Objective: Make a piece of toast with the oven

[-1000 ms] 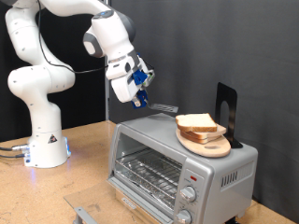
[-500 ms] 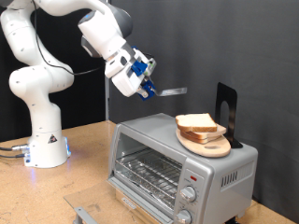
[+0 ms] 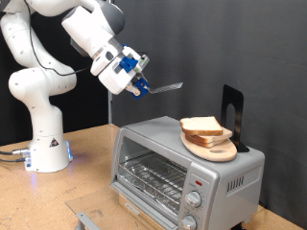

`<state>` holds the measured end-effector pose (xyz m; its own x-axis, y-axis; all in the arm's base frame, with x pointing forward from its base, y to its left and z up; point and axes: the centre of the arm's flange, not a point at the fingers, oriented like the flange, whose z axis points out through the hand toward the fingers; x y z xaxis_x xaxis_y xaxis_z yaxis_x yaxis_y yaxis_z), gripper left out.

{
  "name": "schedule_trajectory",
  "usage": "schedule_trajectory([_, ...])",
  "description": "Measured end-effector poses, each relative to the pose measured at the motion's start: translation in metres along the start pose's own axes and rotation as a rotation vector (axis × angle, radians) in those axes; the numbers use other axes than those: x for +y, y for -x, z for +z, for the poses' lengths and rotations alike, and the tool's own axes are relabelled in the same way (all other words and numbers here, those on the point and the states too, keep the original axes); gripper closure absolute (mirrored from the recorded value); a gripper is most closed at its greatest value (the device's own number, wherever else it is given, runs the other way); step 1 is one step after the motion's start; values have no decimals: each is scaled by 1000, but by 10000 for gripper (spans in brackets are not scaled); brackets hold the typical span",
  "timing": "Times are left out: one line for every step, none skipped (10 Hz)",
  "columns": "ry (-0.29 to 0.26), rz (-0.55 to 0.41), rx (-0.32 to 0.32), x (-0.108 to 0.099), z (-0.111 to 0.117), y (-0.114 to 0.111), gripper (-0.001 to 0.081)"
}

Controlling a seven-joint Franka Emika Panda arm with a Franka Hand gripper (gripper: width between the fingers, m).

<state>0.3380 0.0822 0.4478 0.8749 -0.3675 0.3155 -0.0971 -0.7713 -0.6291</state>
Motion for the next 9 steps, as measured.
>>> schedule_trajectory([21, 3, 14, 10, -3, -6, 315])
schedule_trajectory([39, 2, 25, 20, -6, -11, 315])
schedule_trajectory([56, -1, 31, 29, -9, -16, 315])
schedule_trajectory([78, -4, 25, 39, -13, -21, 315])
schedule_trajectory([107, -6, 5, 50, -17, -24, 315])
schedule_trajectory([147, -4, -24, 62, -21, -26, 315])
schedule_trajectory([178, 13, -32, 73, -24, -28, 315])
schedule_trajectory([194, 33, -31, 81, -24, -31, 315])
schedule_trajectory([204, 51, -22, 86, -22, -33, 315])
